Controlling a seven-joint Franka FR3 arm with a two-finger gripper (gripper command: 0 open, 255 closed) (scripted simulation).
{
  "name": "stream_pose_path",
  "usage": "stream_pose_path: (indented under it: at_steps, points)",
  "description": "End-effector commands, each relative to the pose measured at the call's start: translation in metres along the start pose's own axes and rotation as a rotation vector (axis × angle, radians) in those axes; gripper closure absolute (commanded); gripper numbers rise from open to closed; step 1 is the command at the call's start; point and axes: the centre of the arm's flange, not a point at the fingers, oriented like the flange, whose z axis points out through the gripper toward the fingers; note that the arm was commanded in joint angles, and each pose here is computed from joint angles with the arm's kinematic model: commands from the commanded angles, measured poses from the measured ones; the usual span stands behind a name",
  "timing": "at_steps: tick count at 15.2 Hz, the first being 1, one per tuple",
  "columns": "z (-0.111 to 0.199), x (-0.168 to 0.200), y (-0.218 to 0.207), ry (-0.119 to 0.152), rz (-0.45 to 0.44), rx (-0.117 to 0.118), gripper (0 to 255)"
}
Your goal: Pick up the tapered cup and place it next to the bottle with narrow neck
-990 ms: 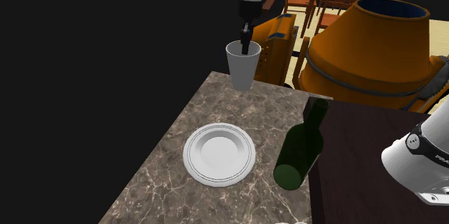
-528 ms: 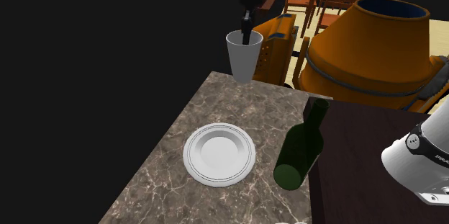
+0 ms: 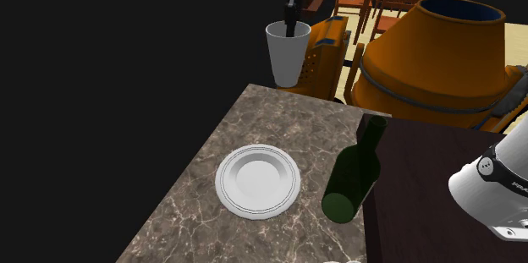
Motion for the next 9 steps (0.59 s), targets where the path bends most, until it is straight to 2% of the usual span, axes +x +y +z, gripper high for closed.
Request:
stream_pose_path:
  at_steps: [1,9]
  points:
    - [-0.012,-0.001,-0.002,0.000,0.000,0.000,255]
    - [-0.054,0.000,-0.008,0.000,0.000,0.000,255]
